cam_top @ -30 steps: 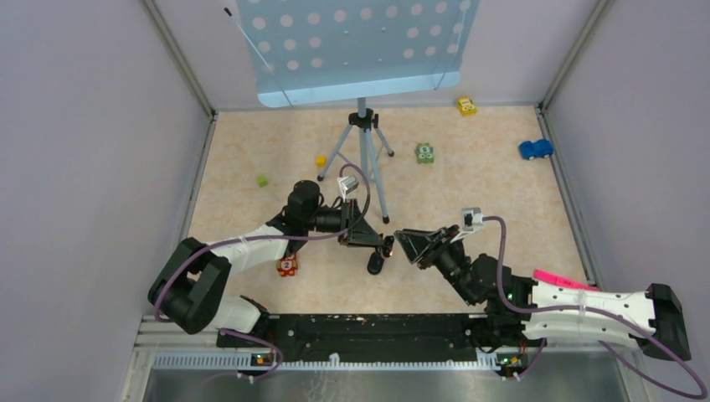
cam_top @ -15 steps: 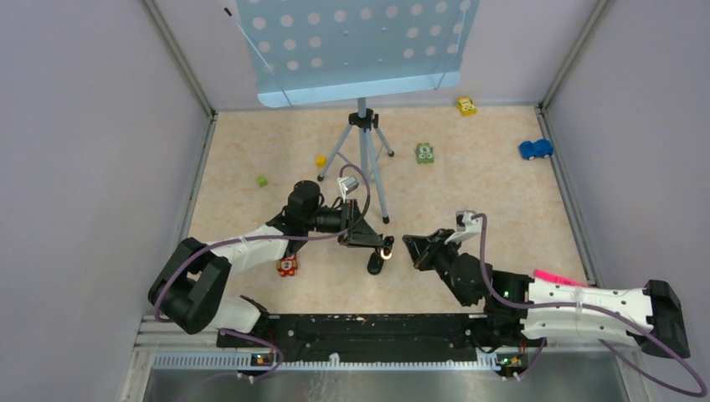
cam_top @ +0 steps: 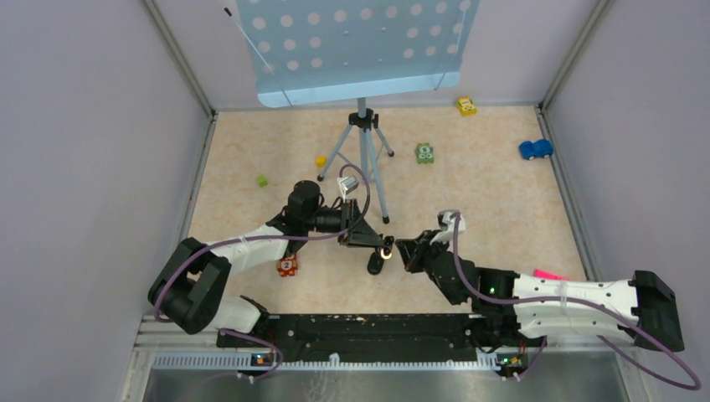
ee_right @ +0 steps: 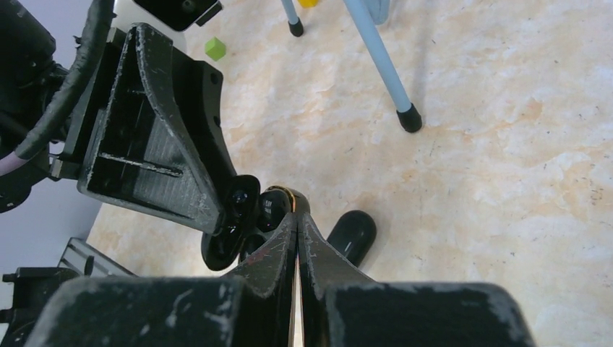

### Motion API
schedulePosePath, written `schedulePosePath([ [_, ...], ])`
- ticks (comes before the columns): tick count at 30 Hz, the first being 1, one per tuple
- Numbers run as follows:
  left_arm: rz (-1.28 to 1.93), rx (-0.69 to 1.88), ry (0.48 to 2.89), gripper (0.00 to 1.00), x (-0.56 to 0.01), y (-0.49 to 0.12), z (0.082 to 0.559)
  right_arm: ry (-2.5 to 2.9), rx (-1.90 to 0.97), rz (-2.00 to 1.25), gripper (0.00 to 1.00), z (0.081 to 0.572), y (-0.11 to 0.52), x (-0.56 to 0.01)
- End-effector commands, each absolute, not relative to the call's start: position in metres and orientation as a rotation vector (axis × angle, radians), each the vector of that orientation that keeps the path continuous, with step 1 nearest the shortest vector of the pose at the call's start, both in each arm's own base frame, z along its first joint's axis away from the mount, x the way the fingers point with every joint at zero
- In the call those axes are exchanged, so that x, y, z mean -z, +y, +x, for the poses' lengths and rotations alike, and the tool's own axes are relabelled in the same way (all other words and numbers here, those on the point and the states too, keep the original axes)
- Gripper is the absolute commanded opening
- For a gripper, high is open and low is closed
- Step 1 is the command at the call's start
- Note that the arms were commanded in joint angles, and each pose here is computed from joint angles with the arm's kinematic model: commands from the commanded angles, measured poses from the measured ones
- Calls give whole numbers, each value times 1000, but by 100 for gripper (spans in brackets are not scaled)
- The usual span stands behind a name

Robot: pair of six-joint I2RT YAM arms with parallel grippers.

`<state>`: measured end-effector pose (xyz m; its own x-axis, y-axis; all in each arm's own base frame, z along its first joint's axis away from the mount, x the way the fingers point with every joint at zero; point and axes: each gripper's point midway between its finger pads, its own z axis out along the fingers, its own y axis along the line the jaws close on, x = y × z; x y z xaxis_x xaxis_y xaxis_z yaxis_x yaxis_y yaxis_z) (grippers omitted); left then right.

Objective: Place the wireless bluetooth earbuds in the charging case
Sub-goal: Adjust the right earbud at the center of the board.

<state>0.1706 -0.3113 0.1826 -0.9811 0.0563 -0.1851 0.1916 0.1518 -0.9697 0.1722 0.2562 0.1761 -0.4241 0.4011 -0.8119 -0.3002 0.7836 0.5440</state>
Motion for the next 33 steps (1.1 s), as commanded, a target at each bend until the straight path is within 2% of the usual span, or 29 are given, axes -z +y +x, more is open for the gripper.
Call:
schedulePosePath([
  [1,297,1966,2225,0,-196,-312,173,1775,-888,75,0,171,272,-214],
  [16,296,1967,2218,0,-198,-313,175,1808,-901,12,0,164,280,-206],
  [33,300,1972,2222,0,-197,-315,177,1748,-874,133,0,170,241,-213],
])
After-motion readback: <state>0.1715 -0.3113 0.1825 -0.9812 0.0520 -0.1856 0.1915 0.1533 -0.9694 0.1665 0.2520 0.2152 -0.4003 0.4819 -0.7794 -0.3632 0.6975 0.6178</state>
